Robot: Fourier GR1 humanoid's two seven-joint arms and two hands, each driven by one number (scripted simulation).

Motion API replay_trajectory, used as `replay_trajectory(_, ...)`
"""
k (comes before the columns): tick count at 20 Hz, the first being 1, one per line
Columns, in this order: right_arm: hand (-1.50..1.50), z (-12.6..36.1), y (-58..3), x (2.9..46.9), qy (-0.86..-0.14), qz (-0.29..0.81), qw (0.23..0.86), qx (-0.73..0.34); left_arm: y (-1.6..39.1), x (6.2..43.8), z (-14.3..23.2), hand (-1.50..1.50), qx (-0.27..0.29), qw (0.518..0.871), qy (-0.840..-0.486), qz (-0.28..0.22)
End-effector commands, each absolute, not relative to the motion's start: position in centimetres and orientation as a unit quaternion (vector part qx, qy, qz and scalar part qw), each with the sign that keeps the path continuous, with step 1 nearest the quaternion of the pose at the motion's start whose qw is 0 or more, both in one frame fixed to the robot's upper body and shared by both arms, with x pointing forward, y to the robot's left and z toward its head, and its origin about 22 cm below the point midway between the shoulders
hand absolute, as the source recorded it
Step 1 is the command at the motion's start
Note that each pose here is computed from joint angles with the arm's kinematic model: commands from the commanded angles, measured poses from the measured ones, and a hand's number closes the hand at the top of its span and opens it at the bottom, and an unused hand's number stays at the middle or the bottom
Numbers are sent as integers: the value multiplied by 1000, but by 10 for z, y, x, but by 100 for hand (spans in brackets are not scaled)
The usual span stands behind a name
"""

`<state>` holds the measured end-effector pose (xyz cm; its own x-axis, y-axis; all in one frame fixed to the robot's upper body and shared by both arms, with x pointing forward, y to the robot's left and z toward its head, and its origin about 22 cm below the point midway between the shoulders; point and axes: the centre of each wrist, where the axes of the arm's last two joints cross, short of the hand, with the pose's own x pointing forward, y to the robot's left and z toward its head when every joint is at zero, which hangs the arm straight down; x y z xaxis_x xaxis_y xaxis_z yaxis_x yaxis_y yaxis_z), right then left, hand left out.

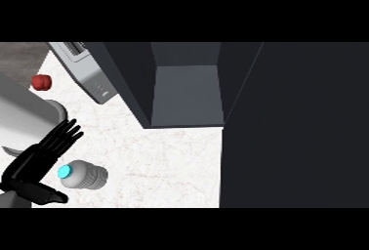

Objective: Pick up the bottled water, place it into the cabinet and close the cabinet

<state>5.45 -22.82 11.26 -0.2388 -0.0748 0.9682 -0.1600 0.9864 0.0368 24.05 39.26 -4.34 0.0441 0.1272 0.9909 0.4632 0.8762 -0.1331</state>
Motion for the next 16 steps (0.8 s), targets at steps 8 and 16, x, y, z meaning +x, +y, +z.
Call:
replay_trajectory(8, -150, 142, -229, 37, -793, 42, 601, 92, 377, 242, -95, -150, -258, 677, -681, -106)
replay_trajectory(16, -150, 138, -229, 35, -798, 39, 597, 76, 347, 226, -127, -150, -321, 685, -645, -104)
